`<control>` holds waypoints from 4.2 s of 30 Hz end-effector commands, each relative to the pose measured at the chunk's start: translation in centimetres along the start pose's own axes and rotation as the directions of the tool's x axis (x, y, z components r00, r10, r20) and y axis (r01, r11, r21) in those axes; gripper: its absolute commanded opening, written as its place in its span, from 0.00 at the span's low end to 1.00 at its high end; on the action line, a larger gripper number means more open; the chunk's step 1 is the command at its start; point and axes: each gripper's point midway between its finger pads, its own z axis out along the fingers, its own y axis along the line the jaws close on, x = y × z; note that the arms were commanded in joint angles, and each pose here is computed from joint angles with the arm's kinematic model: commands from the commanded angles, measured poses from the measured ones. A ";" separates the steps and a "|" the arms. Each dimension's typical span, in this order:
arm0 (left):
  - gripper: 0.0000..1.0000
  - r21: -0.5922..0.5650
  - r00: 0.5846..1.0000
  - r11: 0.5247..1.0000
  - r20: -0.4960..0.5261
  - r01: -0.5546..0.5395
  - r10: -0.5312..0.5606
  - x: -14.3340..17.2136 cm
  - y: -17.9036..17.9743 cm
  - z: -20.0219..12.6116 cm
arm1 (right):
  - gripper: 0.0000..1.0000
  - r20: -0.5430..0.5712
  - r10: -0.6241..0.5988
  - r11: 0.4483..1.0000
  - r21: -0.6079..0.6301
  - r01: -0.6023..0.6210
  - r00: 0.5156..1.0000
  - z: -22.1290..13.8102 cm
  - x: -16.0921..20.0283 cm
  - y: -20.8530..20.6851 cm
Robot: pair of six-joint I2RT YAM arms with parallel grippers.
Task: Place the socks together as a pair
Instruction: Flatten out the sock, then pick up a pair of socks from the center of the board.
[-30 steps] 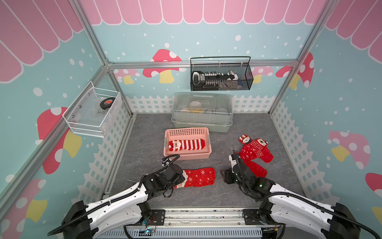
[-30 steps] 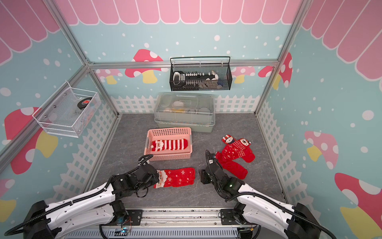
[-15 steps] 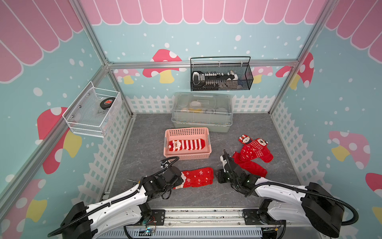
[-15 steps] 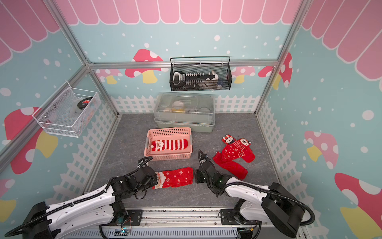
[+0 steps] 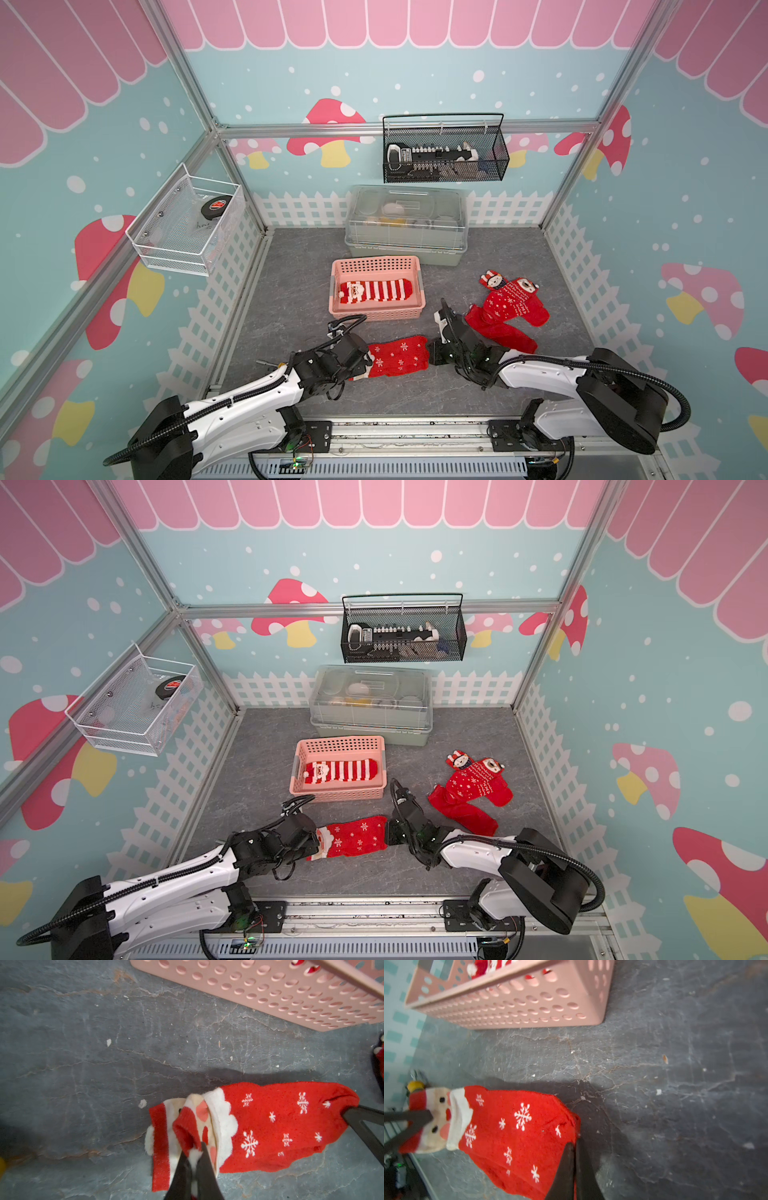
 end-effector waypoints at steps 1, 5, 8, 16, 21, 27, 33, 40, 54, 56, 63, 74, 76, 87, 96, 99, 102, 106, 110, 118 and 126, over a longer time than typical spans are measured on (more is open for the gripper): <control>0.00 -0.022 0.998 0.997 0.013 -0.068 0.068 -1.3 -0.3 -1.6 | 0.00 0.046 0.022 0.998 -0.064 -0.019 0.999 -1.4 -1.6 1.8; 0.00 -0.042 0.996 0.996 0.034 -0.083 0.084 -1.8 0.2 -2.5 | 0.00 0.104 0.015 0.997 -0.073 -0.007 0.994 -3.9 -1.7 2.6; 0.00 -0.038 0.997 0.997 0.037 -0.068 0.069 -1.6 0.5 -2.5 | 0.00 0.090 0.000 0.997 -0.072 0.007 0.996 -4.6 -0.8 2.8; 0.00 -0.077 0.999 0.996 0.014 -0.036 0.037 -0.5 1.9 -1.5 | 0.00 0.034 -0.004 0.999 -0.050 0.005 0.999 -2.9 1.1 2.7; 0.00 -0.100 0.999 0.994 -0.001 -0.051 0.052 -0.4 1.9 -1.1 | 0.00 0.031 -0.030 1.000 0.000 0.030 0.999 -2.2 1.1 2.1; 0.00 -0.127 0.998 0.990 0.008 -0.057 0.058 -0.5 2.3 -0.7 | 0.00 0.025 -0.025 1.000 0.008 0.025 0.999 -2.0 1.3 1.8; 0.00 -0.121 0.999 0.992 0.017 -0.033 0.035 -0.2 2.8 -0.4 | 0.00 -0.014 0.012 1.000 -0.011 -0.012 1.000 -1.6 2.4 1.8; 0.06 -0.106 1.000 0.994 0.016 -0.009 0.010 0.2 2.8 0.0 | 0.07 -0.028 0.032 0.999 0.006 -0.032 0.999 -1.5 3.1 1.3; 0.63 -0.108 0.998 0.994 0.056 0.012 -0.006 -0.1 3.6 -0.1 | 0.61 -0.029 -0.051 0.999 0.009 0.051 0.998 -2.3 2.3 1.8; 0.63 -0.116 0.999 0.993 0.043 0.016 -0.011 0.3 3.8 0.2 | 0.61 -0.053 -0.059 0.998 0.002 0.059 0.997 -1.9 2.5 2.2; 0.63 -0.117 0.999 0.993 0.026 0.033 -0.030 1.0 4.2 1.0 | 0.61 -0.055 -0.039 0.999 0.004 0.039 0.998 -0.3 2.6 2.3; 0.62 -0.090 0.996 0.992 0.018 0.085 -0.084 1.7 4.7 1.9 | 0.39 -0.074 0.002 1.000 0.020 0.000 0.997 1.6 3.4 1.8; 0.62 -0.078 0.995 0.992 0.022 0.095 -0.093 1.6 4.6 1.8 | 0.27 -0.067 0.008 0.999 0.034 -0.006 0.998 1.6 3.5 1.4; 0.67 0.035 0.980 0.980 0.026 0.195 -0.195 1.3 4.0 1.5 | 0.00 -0.030 0.021 0.994 0.111 -0.018 0.999 -0.1 3.8 -1.8; 0.67 0.199 0.958 0.938 -0.039 0.285 -0.283 1.8 1.4 1.8 | 0.00 -0.013 0.026 0.992 0.126 -0.025 1.000 -1.0 3.7 -2.9; 0.63 0.243 0.955 0.924 -0.059 0.295 -0.289 1.8 0.4 1.9 | 0.00 -0.016 0.026 0.992 0.125 -0.024 1.000 -1.0 3.8 -3.0; 0.60 0.260 0.951 0.915 -0.081 0.309 -0.298 2.0 -0.1 2.1 | 0.00 -0.013 0.029 0.991 0.127 -0.027 0.999 -1.2 3.8 -3.2; 0.55 0.230 0.947 0.919 -0.107 0.321 -0.304 2.7 0.2 2.8 | 0.00 -0.002 0.033 0.991 0.133 -0.033 0.999 -1.4 3.8 -3.5; 0.45 0.214 0.944 0.922 -0.134 0.323 -0.300 3.3 0.1 3.5 | 0.00 -0.003 0.037 0.991 0.125 -0.036 0.999 -1.4 3.8 -3.4; 0.18 0.164 0.954 0.949 -0.178 0.270 -0.241 4.0 -0.1 4.2 | 0.00 0.010 0.041 0.993 0.112 -0.042 0.999 -1.6 3.5 -3.1; 0.00 0.214 0.988 0.968 -0.104 0.133 -0.113 1.1 -2.3 1.5 | 0.00 0.105 0.028 0.999 0.028 -0.031 0.994 -3.7 0.7 -0.9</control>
